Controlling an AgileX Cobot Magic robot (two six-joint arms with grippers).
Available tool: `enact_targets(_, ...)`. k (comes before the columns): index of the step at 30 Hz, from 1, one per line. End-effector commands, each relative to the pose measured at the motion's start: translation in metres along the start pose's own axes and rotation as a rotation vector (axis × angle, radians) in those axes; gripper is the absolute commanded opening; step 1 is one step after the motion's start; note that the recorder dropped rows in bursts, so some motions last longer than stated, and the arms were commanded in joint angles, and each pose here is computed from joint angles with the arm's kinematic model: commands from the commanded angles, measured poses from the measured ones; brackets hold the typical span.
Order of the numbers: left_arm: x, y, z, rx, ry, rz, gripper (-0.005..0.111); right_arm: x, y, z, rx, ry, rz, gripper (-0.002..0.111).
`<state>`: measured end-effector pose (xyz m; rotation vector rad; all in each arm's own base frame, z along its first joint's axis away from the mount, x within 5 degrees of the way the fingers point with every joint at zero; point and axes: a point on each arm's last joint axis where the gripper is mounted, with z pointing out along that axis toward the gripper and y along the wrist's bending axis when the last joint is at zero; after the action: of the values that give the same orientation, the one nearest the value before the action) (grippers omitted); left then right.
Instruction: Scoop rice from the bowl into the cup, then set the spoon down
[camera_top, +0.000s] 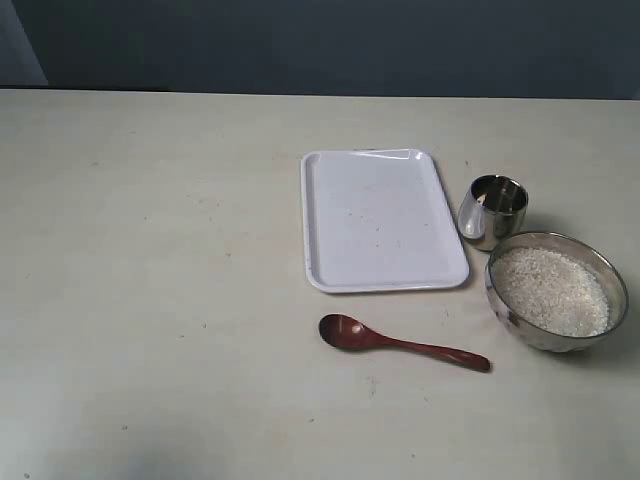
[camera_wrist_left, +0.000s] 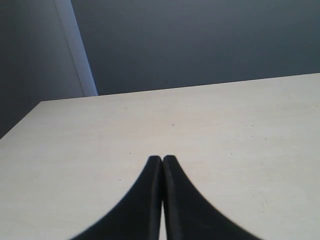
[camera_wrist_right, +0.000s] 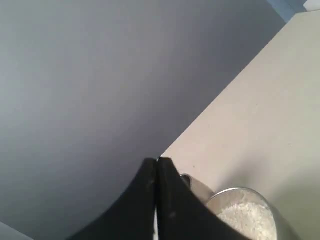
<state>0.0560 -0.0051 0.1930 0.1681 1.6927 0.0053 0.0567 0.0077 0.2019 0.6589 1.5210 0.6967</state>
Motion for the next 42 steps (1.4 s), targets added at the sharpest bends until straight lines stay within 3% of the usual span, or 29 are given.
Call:
enact_targets(1,-0.001,0.000,-0.001,-0.001,-0.012,-0.008,0.000,-0.009,0.011,-0.003,-0.030,-0.026,-0.132,-0.001)
enact_targets(7,-0.001,0.000,-0.001,-0.001,-0.012,-0.008,0.000,-0.018,0.027,-0.007,-0.072,-0.036,-0.277,-0.001)
enact_targets(16,-0.002,0.000,-0.001,-0.001,-0.017,-0.008,0.000,-0.035,0.057,0.009,-0.069,0.141,-0.506,-0.001)
enact_targets(19,-0.002,0.000,-0.001,-0.001,-0.017,-0.008,0.000,-0.049,0.078,0.021,-0.101,0.223,-0.652,-0.001)
enact_targets(23,-0.002,0.000,-0.001,-0.001,-0.017,-0.008,0.000,-0.066,0.109,0.051,-0.197,0.448,-0.816,-0.001)
enact_targets(29,-0.002,0.000,-0.001,-0.001,-0.017,-0.008,0.000,-0.071,0.124,0.109,-0.292,0.879,-0.830,-0.001)
enact_targets(31,-0.002,0.000,-0.001,-0.001,-0.017,-0.008,0.000,-0.058,0.124,0.137,-0.321,1.059,-0.895,-0.001)
enact_targets(34,-0.002,0.000,-0.001,-0.001,-0.017,-0.008,0.000,-0.009,0.129,0.173,-0.391,1.255,-1.080,-0.001)
enact_targets(39,-0.002,0.000,-0.001,-0.001,-0.017,-0.008,0.000,0.071,0.126,0.183,-0.359,1.500,-1.280,-0.001)
enact_targets(42,-0.002,0.000,-0.001,-0.001,-0.017,-0.008,0.000,0.107,0.132,0.177,-0.389,1.545,-1.382,-0.001)
